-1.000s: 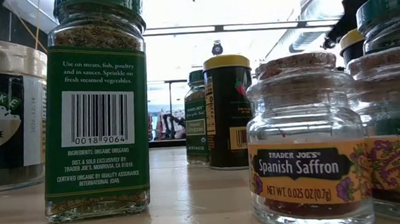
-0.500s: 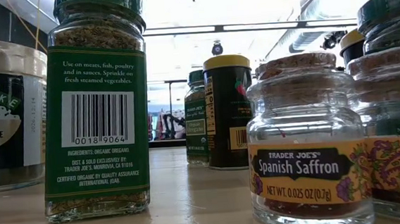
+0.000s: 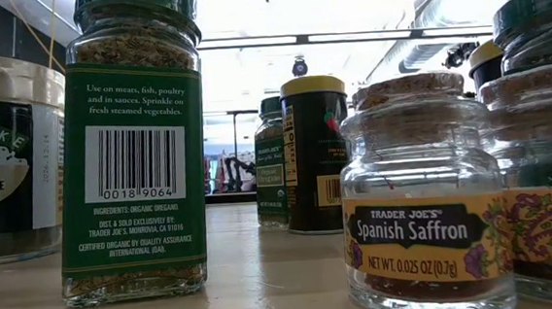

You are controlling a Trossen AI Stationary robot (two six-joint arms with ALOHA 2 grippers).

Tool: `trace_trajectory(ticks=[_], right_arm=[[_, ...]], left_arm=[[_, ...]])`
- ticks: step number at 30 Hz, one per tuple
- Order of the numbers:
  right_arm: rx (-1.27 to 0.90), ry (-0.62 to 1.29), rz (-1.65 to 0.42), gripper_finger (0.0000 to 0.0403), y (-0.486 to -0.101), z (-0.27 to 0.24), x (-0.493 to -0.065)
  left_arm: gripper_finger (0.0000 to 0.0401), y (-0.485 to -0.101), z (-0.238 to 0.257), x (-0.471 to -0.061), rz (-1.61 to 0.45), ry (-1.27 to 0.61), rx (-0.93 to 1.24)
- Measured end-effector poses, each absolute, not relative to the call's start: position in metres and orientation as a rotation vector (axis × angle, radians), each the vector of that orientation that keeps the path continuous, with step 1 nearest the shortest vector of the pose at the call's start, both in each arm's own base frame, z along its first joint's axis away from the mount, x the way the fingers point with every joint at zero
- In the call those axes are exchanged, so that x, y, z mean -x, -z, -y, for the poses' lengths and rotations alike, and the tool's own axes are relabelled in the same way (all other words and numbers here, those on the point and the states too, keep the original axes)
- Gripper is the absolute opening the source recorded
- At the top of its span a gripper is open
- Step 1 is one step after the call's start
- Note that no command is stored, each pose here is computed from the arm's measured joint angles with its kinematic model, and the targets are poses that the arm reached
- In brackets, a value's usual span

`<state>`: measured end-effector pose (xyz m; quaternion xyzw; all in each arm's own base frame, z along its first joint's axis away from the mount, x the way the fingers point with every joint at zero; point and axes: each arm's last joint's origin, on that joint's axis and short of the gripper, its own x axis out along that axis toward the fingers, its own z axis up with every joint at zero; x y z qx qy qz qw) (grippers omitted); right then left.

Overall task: Shelf spices
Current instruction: Put the right yellow seasoning bottle on the shelf

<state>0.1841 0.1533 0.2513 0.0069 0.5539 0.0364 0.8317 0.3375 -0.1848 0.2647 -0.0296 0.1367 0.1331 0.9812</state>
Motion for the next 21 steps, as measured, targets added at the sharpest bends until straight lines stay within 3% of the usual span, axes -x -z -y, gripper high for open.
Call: trace_trajectory(ticks=[7,21], right_arm=[[0.014,-0.067,-1.163,0.0290,-0.252,-0.136,-0.198],[-0.151,-0.005,-1.293,0.0290,-0.317,-0.145,-0.171]], left_arm=[[0.0259,-0.243,0.152,-0.324,-0.074,-0.266,0.220],[0.0259,-0.236,0.151,-0.323,-0.103,-0.269,0.184]])
